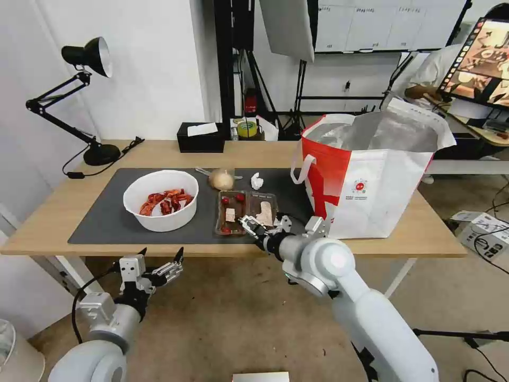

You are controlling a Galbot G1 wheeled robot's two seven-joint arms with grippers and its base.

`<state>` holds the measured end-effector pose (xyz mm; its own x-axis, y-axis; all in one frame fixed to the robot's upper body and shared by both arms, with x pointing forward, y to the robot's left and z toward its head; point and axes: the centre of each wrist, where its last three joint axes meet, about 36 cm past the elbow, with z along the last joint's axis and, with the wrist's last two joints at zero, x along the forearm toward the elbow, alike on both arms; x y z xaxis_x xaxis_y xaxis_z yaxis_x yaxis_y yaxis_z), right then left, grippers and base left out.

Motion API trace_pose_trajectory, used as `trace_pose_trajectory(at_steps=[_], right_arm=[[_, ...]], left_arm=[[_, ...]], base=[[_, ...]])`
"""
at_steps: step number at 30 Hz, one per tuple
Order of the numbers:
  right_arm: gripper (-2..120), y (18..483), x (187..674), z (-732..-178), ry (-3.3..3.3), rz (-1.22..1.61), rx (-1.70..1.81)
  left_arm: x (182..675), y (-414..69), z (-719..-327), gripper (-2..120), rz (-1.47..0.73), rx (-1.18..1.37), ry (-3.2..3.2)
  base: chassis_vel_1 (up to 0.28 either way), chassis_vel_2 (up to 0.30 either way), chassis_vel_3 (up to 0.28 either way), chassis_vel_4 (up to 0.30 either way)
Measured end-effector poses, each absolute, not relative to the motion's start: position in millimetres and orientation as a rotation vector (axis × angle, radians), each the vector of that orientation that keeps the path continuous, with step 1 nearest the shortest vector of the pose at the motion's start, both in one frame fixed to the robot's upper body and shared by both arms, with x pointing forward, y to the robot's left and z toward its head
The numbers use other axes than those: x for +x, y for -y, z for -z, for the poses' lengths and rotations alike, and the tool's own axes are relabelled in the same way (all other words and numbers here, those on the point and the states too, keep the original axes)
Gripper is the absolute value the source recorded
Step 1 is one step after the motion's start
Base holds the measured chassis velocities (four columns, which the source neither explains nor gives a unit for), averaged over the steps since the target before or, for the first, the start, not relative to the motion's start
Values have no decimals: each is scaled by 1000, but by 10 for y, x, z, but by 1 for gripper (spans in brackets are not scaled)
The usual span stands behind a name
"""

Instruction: Pick up the trash from the table and place it into the takeout bag.

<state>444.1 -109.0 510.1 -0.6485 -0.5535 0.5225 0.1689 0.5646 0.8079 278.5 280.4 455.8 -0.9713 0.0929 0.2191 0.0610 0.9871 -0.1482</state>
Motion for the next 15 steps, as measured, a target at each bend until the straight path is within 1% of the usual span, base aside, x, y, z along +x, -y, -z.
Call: trace_pose_trajectory(at_steps=[15], right_arm=[[100,1040,4546,-5039,1966,1159,284]], left_arm=[[2803,-2857,-4511,100,-200,-103,2892]], base=[[0,0,0,0]])
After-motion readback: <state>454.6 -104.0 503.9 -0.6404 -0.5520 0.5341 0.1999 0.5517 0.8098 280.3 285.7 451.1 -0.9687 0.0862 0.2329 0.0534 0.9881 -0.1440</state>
